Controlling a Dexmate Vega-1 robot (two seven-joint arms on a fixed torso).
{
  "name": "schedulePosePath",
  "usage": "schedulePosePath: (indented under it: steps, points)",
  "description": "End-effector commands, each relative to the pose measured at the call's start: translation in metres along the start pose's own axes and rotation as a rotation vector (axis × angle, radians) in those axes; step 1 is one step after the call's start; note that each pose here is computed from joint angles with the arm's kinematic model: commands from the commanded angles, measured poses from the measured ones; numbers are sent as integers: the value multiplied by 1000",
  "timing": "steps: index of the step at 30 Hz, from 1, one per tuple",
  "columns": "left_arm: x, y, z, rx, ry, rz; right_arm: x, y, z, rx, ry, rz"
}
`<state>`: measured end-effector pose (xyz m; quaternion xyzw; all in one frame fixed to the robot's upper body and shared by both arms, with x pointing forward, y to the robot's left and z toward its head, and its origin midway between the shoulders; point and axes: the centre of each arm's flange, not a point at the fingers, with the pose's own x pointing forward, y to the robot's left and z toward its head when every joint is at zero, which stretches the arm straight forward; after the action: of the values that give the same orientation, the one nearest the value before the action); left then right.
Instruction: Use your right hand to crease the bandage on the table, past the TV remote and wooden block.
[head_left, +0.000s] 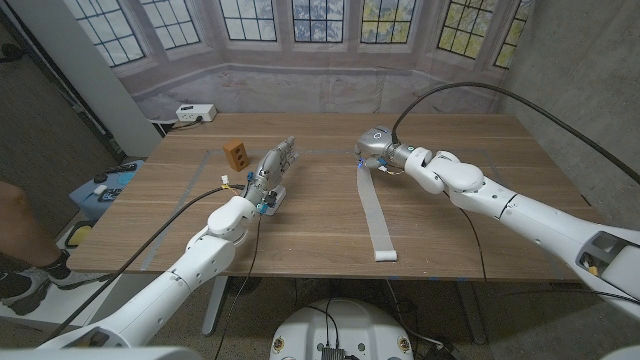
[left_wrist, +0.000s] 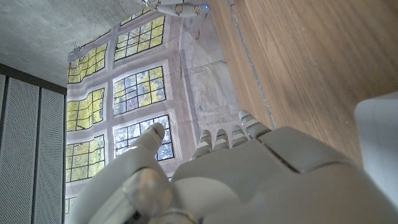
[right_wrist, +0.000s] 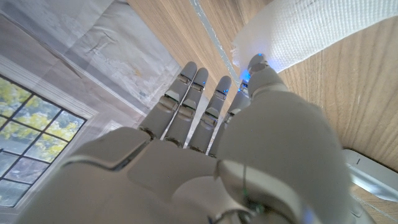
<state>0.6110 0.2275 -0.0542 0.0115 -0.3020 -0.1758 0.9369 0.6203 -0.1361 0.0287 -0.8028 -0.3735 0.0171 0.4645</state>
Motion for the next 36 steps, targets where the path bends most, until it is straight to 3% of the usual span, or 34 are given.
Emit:
schedulePosePath:
  steps: [1,9,19,36]
  points:
    - [0,8,-1,-3,-8,-5,-5,-6,8,-5,84,18]
    - [1,10,-1,-3,-9,-24,-10,-10,17,2,129,20]
    - [6,12,1,3,-14,-41,-17,-11,29,47,236,5]
    - [7,16,0,1,-15,-50,-21,-16,37,86,322,4]
